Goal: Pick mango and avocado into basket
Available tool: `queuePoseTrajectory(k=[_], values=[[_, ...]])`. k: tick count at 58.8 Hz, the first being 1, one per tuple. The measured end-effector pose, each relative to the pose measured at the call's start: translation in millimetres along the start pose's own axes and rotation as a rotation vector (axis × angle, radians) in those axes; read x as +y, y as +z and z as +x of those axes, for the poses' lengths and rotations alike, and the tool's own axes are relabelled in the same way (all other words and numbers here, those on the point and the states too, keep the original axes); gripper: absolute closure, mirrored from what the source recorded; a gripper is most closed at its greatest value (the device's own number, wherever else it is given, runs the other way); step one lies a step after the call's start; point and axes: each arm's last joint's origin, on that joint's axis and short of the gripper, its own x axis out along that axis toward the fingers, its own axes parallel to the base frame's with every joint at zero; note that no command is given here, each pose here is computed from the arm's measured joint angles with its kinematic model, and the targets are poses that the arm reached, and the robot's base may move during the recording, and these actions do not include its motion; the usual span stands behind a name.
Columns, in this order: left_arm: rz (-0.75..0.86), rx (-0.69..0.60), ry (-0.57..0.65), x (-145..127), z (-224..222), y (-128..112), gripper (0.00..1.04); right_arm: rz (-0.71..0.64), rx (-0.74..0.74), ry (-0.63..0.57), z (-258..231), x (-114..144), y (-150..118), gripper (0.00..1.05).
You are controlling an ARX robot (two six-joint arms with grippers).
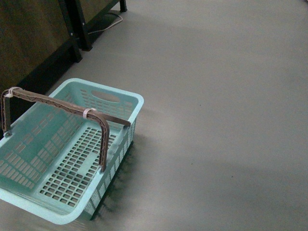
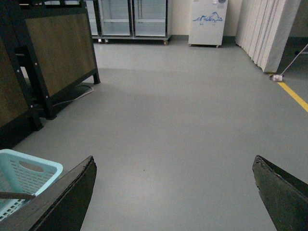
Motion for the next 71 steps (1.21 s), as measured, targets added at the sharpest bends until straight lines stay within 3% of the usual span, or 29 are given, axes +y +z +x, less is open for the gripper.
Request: queuePoseTrajectory(k=[35,49,71], values=[[-0.090,0.166,0.141,14,172,-16,0.07,0.000,0.000,0.000,0,0,0,0.08],[-0.078,0.188,0.132,3,221,-23,0.07,0.000,0.000,0.000,0,0,0,0.08],[-0.096,0.209,0.126,-7,249,-48,0.62,0.000,0.000,0.000,0,0,0,0.08]])
